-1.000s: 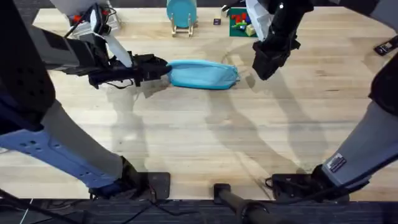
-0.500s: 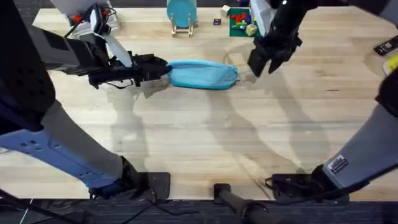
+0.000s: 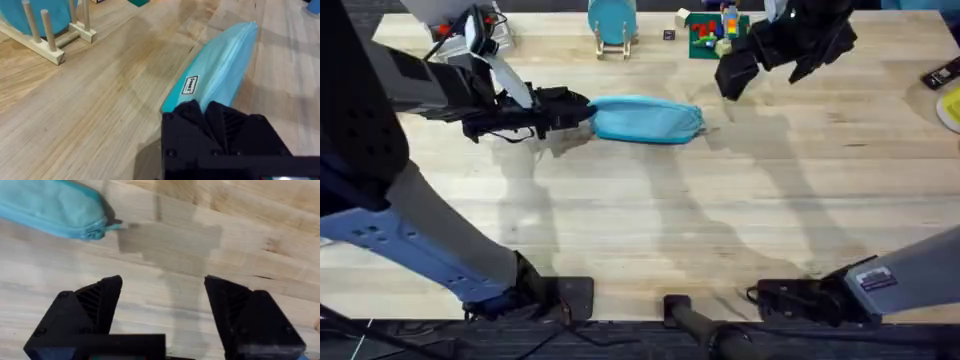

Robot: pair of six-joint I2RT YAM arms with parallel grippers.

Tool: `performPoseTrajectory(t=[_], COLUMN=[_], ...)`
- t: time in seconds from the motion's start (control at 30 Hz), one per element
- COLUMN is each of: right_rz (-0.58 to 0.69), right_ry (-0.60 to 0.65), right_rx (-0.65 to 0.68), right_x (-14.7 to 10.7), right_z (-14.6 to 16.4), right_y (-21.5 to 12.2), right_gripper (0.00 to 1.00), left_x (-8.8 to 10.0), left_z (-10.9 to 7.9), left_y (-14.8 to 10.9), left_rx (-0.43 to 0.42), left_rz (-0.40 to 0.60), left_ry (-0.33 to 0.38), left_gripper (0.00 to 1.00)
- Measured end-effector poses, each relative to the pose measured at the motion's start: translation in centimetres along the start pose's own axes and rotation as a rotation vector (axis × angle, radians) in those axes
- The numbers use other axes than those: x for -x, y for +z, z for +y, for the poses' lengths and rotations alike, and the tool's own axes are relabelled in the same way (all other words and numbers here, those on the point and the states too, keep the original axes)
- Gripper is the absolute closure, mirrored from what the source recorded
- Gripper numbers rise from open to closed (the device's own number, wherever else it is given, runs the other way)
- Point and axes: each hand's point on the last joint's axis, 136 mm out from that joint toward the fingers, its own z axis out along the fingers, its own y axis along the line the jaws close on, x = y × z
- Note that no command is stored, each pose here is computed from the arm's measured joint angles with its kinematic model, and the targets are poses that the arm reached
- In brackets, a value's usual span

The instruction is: Unzip the bag, pick up the pens from the table one at a time and place them inside, then zip the bag closed.

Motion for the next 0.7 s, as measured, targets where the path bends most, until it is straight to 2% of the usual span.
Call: performPoseTrajectory(t=[0.1, 0.13, 0.3, 0.33, 0.53, 0.6, 0.7], right_rz=[-0.039, -0.051, -0.111, -0.121, -0.182, -0.197, -0.216], right_ry=[-0.018, -0.023, -0.046, -0.046, -0.036, -0.032, -0.027], right_rx=[-0.004, -0.002, 0.007, 0.009, 0.007, -0.001, -0.011], right_x=[-0.2, -0.3, -0.7, -0.7, -1.1, -1.2, -1.4], right_z=[0.9, 1.1, 1.9, 1.9, 1.4, 1.1, 0.7], right_y=[-1.5, -1.9, -4.0, -4.3, -6.4, -6.9, -7.5], right_gripper=[0.005, 0.005, 0.005, 0.005, 0.005, 0.005, 0.005], left_x=[0.0, 0.0, -0.7, -0.8, -0.8, -0.2, 1.0], left_z=[0.0, 0.0, 0.8, 0.9, 1.2, 1.7, 3.0], left_y=[0.0, 0.0, -0.6, -0.7, -0.9, -1.1, -1.7], left_rx=[0.0, 0.001, 0.043, 0.047, 0.057, 0.066, 0.098], left_rz=[0.0, 0.001, 0.034, 0.038, 0.044, 0.038, 0.033], left_ry=[0.0, 0.003, -0.003, -0.01, -0.037, -0.071, -0.164], left_gripper=[0.957, 0.9, 0.091, 0.036, 0.006, 0.006, 0.006])
